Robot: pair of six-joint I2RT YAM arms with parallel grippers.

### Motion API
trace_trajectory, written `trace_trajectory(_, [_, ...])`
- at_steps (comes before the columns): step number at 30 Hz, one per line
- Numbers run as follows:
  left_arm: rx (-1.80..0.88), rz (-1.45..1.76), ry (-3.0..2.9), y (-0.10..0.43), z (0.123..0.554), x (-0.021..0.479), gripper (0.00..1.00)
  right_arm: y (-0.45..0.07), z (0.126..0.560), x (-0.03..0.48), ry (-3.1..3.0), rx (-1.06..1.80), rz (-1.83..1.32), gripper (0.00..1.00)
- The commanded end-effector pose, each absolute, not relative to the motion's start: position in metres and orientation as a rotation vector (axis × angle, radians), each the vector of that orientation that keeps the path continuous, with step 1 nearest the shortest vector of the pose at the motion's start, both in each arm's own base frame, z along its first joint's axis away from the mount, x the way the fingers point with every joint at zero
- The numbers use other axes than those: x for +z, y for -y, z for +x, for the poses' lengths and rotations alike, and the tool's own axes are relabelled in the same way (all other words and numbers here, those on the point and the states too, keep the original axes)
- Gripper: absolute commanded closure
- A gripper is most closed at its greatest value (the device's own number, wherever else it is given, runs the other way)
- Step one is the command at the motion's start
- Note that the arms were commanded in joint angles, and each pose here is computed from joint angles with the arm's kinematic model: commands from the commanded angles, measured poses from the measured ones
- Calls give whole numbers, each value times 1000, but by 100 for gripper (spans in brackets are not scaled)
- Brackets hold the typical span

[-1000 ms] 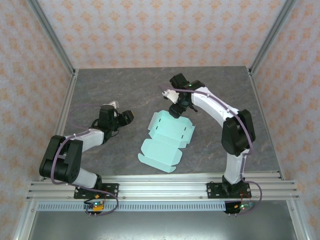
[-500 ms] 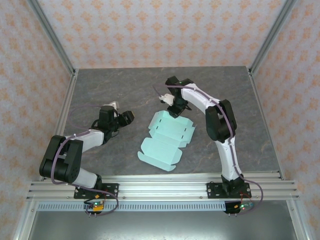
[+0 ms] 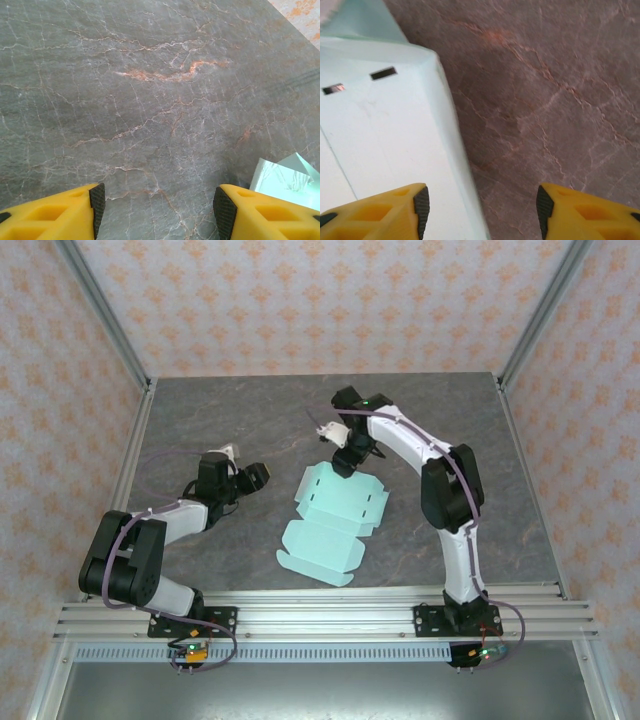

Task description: Fold the paper box

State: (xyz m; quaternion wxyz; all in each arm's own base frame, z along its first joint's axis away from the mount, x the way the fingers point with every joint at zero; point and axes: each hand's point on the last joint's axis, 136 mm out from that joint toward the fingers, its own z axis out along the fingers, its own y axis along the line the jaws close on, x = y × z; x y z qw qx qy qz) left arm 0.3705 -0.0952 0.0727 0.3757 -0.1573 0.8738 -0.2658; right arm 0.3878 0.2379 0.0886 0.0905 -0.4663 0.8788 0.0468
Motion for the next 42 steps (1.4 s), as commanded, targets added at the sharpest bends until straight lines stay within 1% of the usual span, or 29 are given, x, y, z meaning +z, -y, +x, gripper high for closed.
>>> trace_trajectory(1, [-679,-389,-2229,94,370,71,38,-225,380,85,-2671,143,-1392,39])
trace_trajectory(4, [-682,-385,-2223,95,371,72,38,-227,380,71,-2695,158,-1423,39])
trace_trajectory(8, [-690,-379,-2216,96,371,75,38,-233,377,53,-2727,222,-1484,43])
trace_trajectory(9, [-694,-376,-2213,96,371,76,38,-236,375,52,-2729,245,-1490,46])
trace_trajectory(12, [-694,-375,-2210,96,370,79,38,-245,372,56,-2724,326,-1481,66])
trace_trajectory(15, [-691,-375,-2204,95,367,80,38,-246,369,56,-2734,347,-1477,71])
trace_trajectory(17, [-689,-376,-2205,95,366,80,38,-243,367,54,-2743,333,-1487,80])
trace_trajectory(19, [-686,-379,-2206,94,366,79,38,-242,367,56,-2727,308,-1490,85])
trace_trajectory(23, [-688,-376,-2198,94,365,83,38,-241,375,75,-2577,127,-1499,86])
trace_trajectory(29, [-704,-271,-2158,100,367,88,38,-247,390,109,-2319,-151,-1506,85])
trace_trajectory(32, [-737,-222,-2133,107,370,90,38,-248,397,116,-2208,-311,-1515,85])
trace_trajectory(37, [-809,-138,-2081,120,373,97,39,-256,412,128,-1991,-468,-1440,85])
trace_trajectory(40, [-817,2,-2064,136,366,100,39,-260,415,132,-1855,-564,-1430,85])
trace_trajectory(42, [-761,100,-2094,143,359,94,39,-267,409,126,-1734,-599,-1486,85])
